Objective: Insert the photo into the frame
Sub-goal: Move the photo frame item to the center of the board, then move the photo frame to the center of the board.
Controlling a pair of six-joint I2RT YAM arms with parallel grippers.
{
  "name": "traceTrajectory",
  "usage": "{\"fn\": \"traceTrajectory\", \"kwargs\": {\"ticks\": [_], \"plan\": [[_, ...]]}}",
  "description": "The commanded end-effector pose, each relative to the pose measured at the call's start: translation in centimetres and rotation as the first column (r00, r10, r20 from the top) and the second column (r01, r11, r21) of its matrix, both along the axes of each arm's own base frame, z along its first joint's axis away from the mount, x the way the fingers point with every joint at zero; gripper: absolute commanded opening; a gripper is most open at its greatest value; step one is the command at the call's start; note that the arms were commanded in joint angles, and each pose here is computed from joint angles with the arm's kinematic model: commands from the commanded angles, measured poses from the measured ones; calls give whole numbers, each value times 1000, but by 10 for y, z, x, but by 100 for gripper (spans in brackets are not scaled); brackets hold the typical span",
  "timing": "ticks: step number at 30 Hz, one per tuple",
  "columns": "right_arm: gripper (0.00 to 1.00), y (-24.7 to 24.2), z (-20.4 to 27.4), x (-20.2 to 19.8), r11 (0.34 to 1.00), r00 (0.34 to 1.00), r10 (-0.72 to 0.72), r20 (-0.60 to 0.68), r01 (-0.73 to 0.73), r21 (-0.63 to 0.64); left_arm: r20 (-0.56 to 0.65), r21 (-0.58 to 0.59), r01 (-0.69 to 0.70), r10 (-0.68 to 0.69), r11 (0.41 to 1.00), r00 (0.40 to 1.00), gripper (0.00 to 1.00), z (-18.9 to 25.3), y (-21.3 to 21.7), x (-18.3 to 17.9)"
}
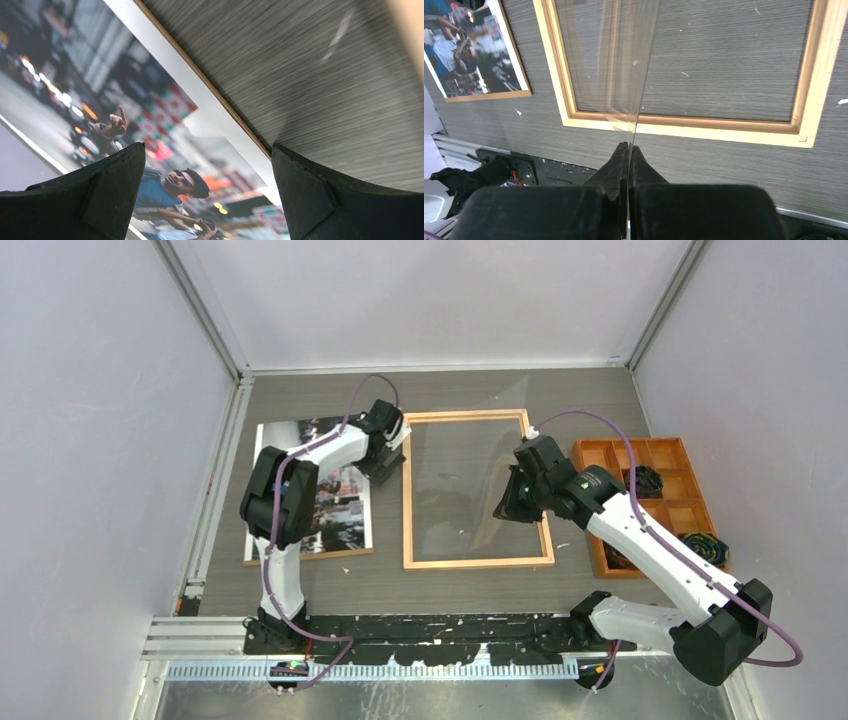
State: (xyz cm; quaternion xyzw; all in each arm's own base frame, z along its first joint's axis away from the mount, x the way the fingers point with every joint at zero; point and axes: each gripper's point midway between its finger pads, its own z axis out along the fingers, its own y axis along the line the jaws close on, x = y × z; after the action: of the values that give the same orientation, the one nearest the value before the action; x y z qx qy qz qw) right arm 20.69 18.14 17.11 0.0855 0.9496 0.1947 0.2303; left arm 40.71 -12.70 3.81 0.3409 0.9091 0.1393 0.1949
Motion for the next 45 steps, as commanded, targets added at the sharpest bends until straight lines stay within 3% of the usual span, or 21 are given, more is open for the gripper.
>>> {"fn": "traceTrajectory", "kwargs": {"ticks": [1, 6, 10, 13, 16, 22, 30, 34, 38, 45], "plan": [[1, 16, 4, 5, 997, 1000, 25, 7, -26, 73, -79, 138, -46, 58, 989, 995, 99, -16, 66, -24], [1, 20, 3, 6, 996, 1000, 31, 2, -31, 84, -87, 28, -34, 36, 999, 995, 100, 8, 48, -32], [1, 15, 14, 8, 997, 999, 20, 31, -22, 72, -147, -150, -14, -8, 989, 989, 100, 33, -4, -41], [1, 6, 22, 8, 999, 998, 11, 54, -13, 33, -211, -314, 6, -76, 949, 974, 100, 45, -55, -49], [1, -3, 25, 9, 1000, 997, -8, 76, 8, 4, -273, -396, -14, -103, 918, 956, 100, 44, -90, -56], [1, -6, 21, 5, 1000, 998, -18, 63, 18, 2, -325, -381, -66, -67, 922, 943, 95, 16, -105, -46], [1, -11, 21, 1, 1000, 997, -27, 65, 28, -8, -301, -315, -88, -12, 945, 953, 52, -6, -95, -35], [1, -8, 20, 1, 1000, 998, -20, 59, 20, 2, -297, -283, -81, -8, 956, 955, 35, -11, -87, -37], [1, -3, 16, 1, 1000, 999, -10, 49, 9, 20, -285, -242, -60, -12, 968, 959, 25, -14, -72, -42], [1, 16, 7, 4, 996, 1000, 19, 17, -20, 87, -283, -220, -91, 26, 971, 959, 24, -9, -43, -55]]}}
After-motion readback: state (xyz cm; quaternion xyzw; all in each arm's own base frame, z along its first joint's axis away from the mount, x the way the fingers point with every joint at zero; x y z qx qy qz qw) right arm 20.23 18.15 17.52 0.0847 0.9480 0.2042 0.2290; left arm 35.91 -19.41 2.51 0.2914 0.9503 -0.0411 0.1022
